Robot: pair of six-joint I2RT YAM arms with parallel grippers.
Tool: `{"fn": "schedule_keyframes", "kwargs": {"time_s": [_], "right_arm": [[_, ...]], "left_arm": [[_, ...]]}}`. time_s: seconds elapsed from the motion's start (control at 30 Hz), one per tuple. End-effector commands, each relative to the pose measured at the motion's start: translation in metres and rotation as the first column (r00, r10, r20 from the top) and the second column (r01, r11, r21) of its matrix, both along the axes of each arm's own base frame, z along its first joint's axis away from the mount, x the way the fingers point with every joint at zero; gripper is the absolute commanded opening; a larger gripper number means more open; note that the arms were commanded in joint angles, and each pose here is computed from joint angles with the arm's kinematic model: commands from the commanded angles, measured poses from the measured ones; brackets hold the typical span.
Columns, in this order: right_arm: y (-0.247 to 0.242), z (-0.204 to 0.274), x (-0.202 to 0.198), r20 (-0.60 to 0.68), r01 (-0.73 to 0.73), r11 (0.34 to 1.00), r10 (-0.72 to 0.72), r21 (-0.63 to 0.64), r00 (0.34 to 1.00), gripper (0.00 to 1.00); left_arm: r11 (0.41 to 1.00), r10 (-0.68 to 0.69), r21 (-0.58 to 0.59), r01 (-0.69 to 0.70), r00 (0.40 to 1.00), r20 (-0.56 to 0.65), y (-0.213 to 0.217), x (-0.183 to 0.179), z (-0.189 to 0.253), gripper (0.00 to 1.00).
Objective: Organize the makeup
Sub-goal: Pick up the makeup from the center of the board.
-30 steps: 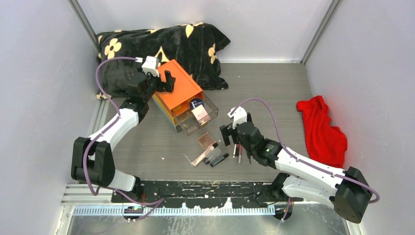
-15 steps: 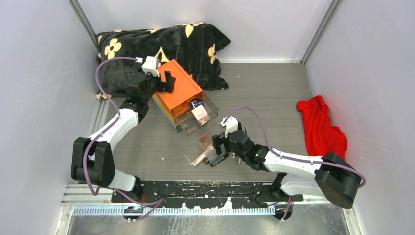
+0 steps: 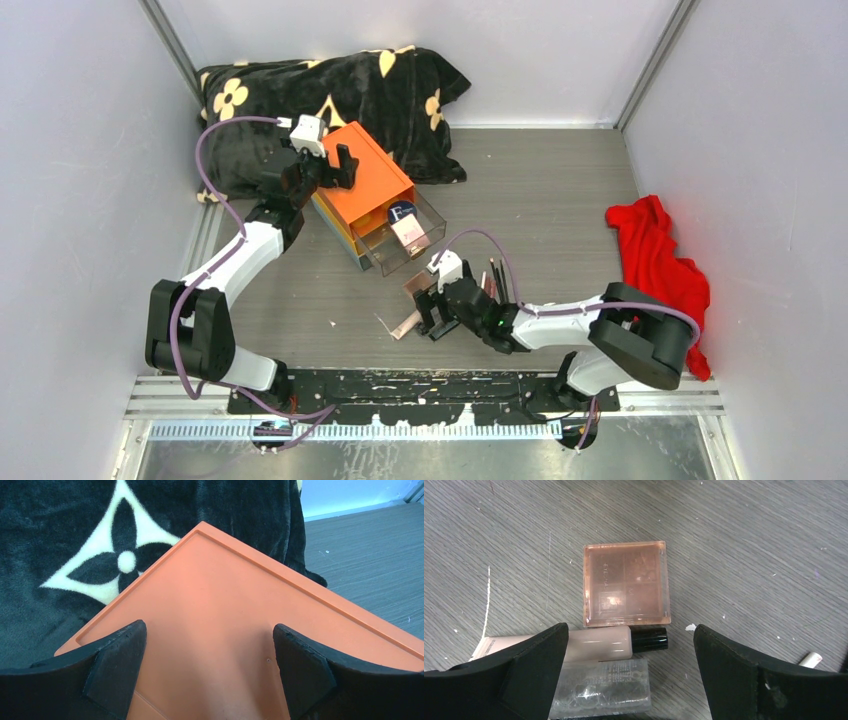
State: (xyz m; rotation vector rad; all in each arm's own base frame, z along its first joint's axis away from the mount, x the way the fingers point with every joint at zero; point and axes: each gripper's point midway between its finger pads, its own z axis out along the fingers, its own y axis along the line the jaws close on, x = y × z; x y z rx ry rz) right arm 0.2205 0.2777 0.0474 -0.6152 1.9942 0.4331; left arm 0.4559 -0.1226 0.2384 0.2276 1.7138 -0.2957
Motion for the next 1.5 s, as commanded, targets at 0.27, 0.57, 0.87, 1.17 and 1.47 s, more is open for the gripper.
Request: {"fn": "schedule_keyframes", "kwargs": {"time_s": [0.27,0.57,0.87,1.17,1.47], "right_arm": [[0.036,0.023,0.017,0.064,-0.030,0.999,0.028,0.038,0.998,1.00],[0.041,0.010,0.017,0.026,-0.027,0.999,0.026,0.021,0.999,1.00],[0.042,-0.002,0.019,0.010,-0.001,1.000,0.001,-0.021,1.000,1.00],[0.032,-0.016,0.017,-0.027,0.050,0.998,-0.051,-0.039,0.998,1.00],[0.028,-0.021,0.013,-0.046,0.037,0.998,-0.040,-0.059,0.998,0.58]], "left_arm": [[0.996,0.078,0.075,-0.048,0.875,-0.478,0.020,-0.053,-0.141,0.97],[0.996,0.081,0.079,-0.049,0.875,-0.477,0.021,-0.055,-0.141,0.97],[0.996,0.080,0.078,-0.048,0.878,-0.473,0.021,-0.055,-0.140,0.97],[0.995,0.083,0.081,-0.050,0.876,-0.475,0.022,-0.056,-0.141,0.97],[0.996,0.083,0.079,-0.051,0.877,-0.473,0.022,-0.057,-0.140,0.97]]}}
